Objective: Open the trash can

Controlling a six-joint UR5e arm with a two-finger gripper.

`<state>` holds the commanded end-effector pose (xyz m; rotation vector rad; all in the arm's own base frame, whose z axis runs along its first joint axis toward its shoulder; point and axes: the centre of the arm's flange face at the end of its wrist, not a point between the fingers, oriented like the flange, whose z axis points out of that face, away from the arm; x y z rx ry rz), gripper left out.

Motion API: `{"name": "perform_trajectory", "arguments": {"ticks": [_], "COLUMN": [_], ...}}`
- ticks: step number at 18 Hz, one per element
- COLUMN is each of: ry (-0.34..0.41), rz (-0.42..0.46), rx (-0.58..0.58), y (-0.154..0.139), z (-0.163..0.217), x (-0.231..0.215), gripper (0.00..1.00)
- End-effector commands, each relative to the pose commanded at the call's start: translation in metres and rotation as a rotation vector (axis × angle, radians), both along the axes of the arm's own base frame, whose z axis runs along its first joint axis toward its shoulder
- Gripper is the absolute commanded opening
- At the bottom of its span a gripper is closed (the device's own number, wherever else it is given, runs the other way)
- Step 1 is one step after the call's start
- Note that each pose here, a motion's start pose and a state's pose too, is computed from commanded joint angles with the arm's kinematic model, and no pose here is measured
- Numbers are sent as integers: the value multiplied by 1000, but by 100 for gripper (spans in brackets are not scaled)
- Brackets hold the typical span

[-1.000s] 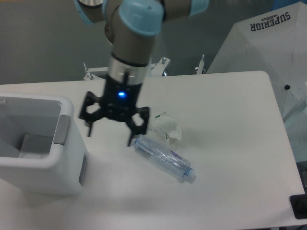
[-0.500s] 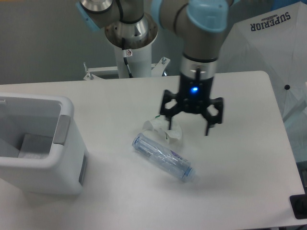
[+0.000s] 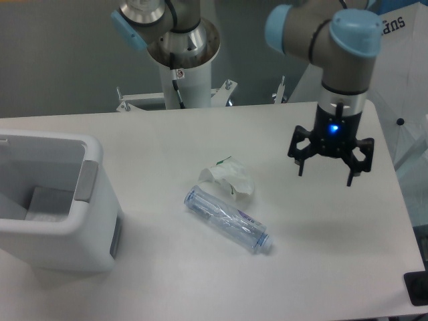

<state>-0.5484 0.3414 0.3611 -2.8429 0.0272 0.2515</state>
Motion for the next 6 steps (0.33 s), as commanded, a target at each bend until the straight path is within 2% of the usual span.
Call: {"name": "perform_trajectory", "arguments": {"ticks": [6], "ry": [10], "rz": [-28], "rx": [-170], "y": [-12], "z": [-30], "x": [-3], "gripper": [100]}}
